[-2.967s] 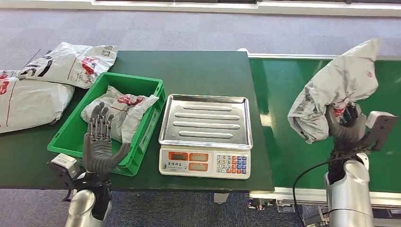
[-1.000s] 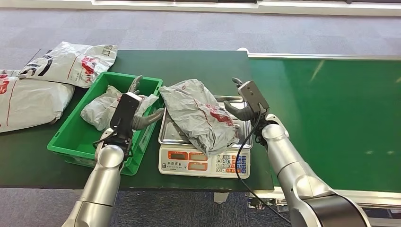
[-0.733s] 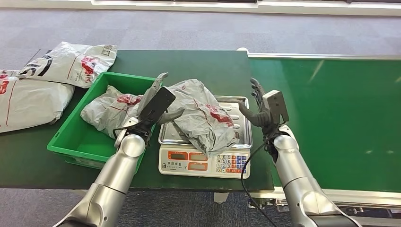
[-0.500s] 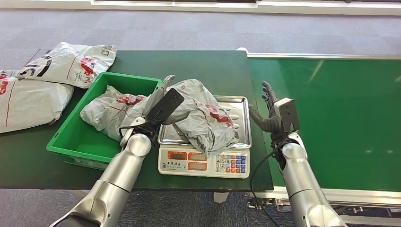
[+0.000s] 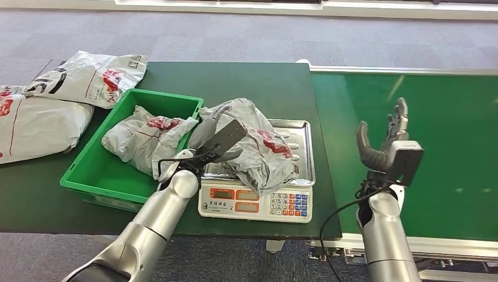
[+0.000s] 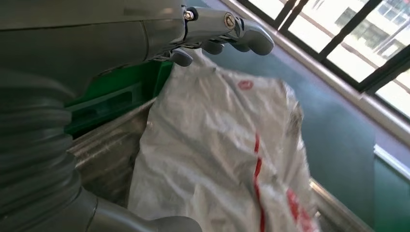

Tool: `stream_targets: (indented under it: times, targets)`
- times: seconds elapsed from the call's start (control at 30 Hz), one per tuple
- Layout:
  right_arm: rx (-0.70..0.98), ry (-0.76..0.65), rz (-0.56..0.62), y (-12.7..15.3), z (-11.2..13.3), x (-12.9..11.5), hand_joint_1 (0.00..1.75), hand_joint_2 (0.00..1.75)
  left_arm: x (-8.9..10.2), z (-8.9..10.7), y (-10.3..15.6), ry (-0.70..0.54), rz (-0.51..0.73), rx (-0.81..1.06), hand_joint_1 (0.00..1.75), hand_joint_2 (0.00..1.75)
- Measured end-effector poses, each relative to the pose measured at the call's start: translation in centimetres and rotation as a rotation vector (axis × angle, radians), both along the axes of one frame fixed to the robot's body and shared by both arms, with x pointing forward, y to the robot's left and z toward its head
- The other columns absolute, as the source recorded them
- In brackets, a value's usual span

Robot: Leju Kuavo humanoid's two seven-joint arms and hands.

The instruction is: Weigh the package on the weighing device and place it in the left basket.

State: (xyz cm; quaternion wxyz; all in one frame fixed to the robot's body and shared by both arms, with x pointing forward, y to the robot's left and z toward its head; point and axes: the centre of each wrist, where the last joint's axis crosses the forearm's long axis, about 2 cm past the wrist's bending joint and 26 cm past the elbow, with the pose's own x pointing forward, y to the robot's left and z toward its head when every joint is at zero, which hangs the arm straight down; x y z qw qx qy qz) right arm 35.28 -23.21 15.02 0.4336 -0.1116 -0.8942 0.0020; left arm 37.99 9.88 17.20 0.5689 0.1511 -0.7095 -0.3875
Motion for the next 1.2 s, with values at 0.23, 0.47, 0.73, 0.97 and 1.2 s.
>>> stream_targets:
  times: [0.23, 0.47, 0.73, 0.97, 1.2]
  targets:
    - [0.054, -0.053, -0.066, -0.7, -0.6, -5.2, 0.00, 1.75, -1.3, -3.2, -2.9, 0.170, -0.070, 0.342, 1.75, 1.75]
    - [0.075, -0.065, -0.045, -0.4, 0.3, -5.9, 0.00, 1.75, -0.9, -3.5, -3.0, 0.209, -0.093, 0.479, 1.75, 1.75]
    - [0.079, -0.074, -0.034, -0.3, 0.6, -5.9, 0.00, 1.75, -0.6, -3.4, -3.0, 0.219, -0.096, 0.509, 1.75, 1.75]
    - [0.079, -0.077, -0.024, -0.3, 0.7, -5.9, 0.00, 1.75, -0.6, -3.5, -2.9, 0.212, -0.110, 0.501, 1.75, 1.75]
    - [0.070, -0.070, -0.037, -0.7, 0.4, -6.4, 0.00, 1.75, -0.3, -3.6, -1.6, 0.095, -0.009, 0.235, 1.75, 1.75]
